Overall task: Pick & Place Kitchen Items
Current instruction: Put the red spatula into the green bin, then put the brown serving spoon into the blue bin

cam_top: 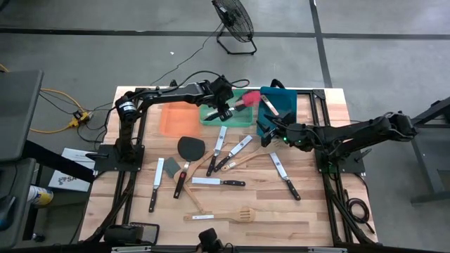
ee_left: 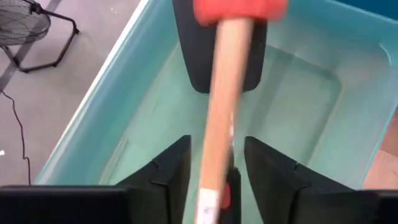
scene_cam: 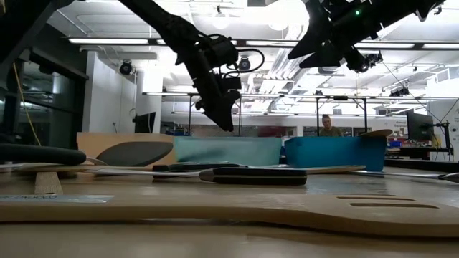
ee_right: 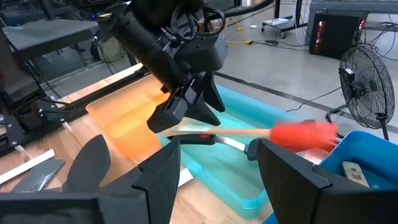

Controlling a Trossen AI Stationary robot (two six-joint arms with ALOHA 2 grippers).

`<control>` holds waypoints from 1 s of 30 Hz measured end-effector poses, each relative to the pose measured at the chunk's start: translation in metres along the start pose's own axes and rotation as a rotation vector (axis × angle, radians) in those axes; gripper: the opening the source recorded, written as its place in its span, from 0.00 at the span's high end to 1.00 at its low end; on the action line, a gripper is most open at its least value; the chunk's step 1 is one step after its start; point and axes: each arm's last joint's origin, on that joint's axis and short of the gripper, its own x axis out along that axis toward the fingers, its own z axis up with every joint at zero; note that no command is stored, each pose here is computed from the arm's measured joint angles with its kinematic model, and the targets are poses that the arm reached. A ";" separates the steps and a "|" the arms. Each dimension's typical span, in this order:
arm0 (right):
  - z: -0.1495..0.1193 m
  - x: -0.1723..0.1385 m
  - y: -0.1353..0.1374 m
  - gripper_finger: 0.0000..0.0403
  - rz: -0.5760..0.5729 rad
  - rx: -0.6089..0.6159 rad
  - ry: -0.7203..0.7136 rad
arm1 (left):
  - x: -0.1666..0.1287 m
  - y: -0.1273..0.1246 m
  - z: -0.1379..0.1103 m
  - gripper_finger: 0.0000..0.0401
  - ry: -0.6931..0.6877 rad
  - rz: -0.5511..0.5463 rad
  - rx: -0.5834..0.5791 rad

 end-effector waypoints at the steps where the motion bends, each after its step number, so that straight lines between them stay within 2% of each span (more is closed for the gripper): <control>1: 0.000 0.000 0.000 0.49 0.000 0.000 0.000 | 0.000 0.000 -0.001 0.60 0.005 0.000 -0.004; 5: 0.000 0.000 0.000 0.49 0.000 0.000 0.000 | 0.000 0.000 0.000 0.57 -0.002 0.001 -0.006; 12: -0.003 0.000 -0.001 0.49 -0.008 -0.006 0.023 | -0.003 0.000 0.000 0.59 0.004 0.000 0.022; 24: -0.020 -0.002 -0.008 0.49 0.001 -0.064 0.214 | -0.064 0.004 0.005 0.71 -0.034 -0.104 0.072; 28: -0.022 -0.002 -0.007 0.49 0.049 -0.045 0.253 | -0.081 0.003 0.003 0.77 -0.015 -0.110 0.083; 30: -0.022 -0.003 -0.006 0.49 0.093 -0.084 0.276 | -0.087 0.003 0.000 0.81 0.000 -0.115 0.107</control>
